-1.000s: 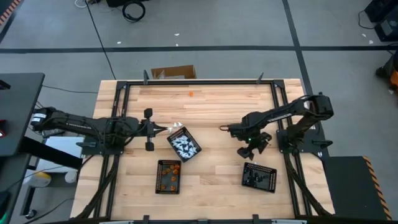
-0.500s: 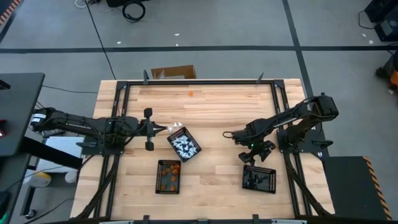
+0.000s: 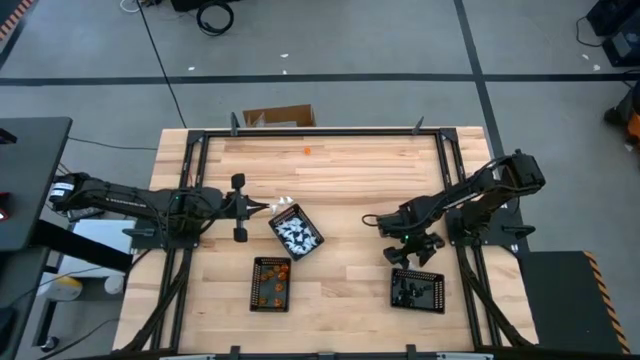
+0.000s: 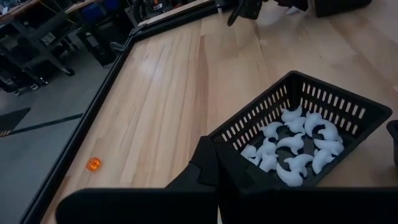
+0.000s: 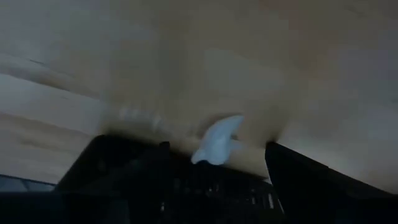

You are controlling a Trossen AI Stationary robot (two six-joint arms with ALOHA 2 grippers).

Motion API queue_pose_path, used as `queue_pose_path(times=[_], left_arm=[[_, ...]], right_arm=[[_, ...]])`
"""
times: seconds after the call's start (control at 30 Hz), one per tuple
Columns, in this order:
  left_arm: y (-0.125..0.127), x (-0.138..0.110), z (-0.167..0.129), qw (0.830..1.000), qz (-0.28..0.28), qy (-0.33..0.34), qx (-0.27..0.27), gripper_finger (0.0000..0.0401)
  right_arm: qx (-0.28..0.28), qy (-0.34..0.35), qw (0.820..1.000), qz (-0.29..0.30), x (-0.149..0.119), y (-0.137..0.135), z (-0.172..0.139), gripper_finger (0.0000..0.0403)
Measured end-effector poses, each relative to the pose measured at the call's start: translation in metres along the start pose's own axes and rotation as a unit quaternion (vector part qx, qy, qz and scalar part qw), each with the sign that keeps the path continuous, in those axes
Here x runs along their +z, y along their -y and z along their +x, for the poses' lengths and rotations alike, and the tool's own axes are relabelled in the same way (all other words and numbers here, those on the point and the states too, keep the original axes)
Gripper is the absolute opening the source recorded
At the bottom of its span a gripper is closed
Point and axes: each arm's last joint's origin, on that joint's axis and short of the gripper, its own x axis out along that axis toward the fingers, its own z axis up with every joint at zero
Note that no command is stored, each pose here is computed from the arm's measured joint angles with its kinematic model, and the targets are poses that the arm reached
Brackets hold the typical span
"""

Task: Sort Halloween decoration
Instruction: Put the white ghost toy into the middle black basket

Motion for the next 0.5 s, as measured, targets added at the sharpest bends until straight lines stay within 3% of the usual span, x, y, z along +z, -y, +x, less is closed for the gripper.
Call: queue_pose_path(times=[0.23,0.5], left_arm=[[0.0,0.0,0.0,1.0,0.0,0.0,0.0,0.0],[0.0,0.0,0.0,1.0,0.001,-0.002,-0.001,0.0]], right_arm=[[-0.012,-0.033,0.999,0.016,0.009,0.0,0.013,0.0234],[-0.031,-0.063,0.998,0.001,0.021,-0.002,0.017,0.0154]])
